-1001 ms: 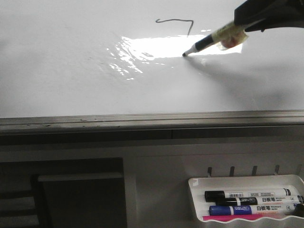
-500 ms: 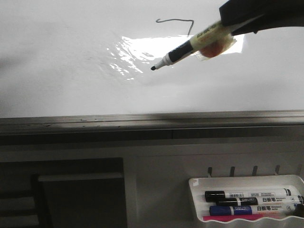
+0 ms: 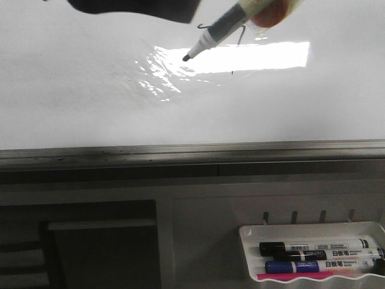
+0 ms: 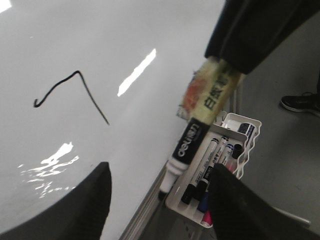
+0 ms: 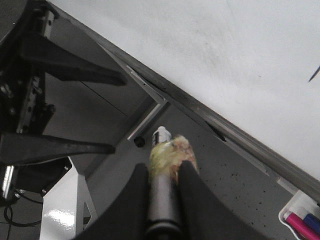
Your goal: Write number 7 on whiteboard
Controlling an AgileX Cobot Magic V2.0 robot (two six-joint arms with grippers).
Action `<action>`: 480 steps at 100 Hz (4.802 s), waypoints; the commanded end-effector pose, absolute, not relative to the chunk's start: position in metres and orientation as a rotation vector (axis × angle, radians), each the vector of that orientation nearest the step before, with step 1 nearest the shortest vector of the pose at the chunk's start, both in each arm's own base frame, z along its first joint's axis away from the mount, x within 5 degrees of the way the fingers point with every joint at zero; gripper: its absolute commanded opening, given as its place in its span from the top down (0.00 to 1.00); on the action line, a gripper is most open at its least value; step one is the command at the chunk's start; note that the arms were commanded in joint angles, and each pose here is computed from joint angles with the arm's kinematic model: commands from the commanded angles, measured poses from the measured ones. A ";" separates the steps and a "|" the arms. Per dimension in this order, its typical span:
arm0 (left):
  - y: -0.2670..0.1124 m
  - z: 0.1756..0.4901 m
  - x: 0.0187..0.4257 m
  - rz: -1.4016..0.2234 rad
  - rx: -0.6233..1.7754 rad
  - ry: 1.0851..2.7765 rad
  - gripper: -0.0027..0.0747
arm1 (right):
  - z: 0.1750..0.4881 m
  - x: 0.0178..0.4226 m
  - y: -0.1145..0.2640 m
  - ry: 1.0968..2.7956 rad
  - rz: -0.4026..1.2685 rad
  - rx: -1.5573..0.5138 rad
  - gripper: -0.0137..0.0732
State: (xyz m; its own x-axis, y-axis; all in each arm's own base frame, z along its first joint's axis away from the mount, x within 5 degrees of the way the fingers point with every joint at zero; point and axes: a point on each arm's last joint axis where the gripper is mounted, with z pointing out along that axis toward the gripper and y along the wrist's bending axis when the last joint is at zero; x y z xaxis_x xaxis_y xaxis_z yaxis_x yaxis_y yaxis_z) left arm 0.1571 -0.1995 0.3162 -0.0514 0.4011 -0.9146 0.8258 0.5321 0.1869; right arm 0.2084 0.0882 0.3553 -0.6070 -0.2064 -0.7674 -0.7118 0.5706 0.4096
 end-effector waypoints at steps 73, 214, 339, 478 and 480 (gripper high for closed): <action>-0.231 0.319 0.175 -0.432 1.061 1.546 0.47 | 0.372 0.211 0.091 2.088 1.016 -0.754 0.91; -0.193 0.345 0.193 -0.610 0.628 1.722 0.99 | 0.392 0.201 0.065 1.997 0.756 -0.685 0.30; -0.137 0.286 0.259 -0.559 -0.001 2.002 0.81 | 0.372 0.184 0.056 2.017 0.696 -0.597 0.30; -0.055 0.370 0.101 -0.441 0.328 1.403 0.99 | 0.350 0.067 0.035 1.515 0.320 -0.283 0.92; -0.053 0.365 0.098 -0.438 0.321 1.398 0.99 | 0.346 0.065 0.035 1.513 0.316 -0.277 0.92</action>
State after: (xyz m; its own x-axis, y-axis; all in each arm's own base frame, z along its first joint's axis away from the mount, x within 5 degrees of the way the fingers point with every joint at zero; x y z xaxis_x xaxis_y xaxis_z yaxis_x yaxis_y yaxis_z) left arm 0.1071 -0.0657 0.3661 0.0095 -0.0432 -0.9990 0.5356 0.8439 -0.0314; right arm 0.0781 0.0391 0.3479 -0.0637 -0.0023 -0.9980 -0.4268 0.9040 0.0252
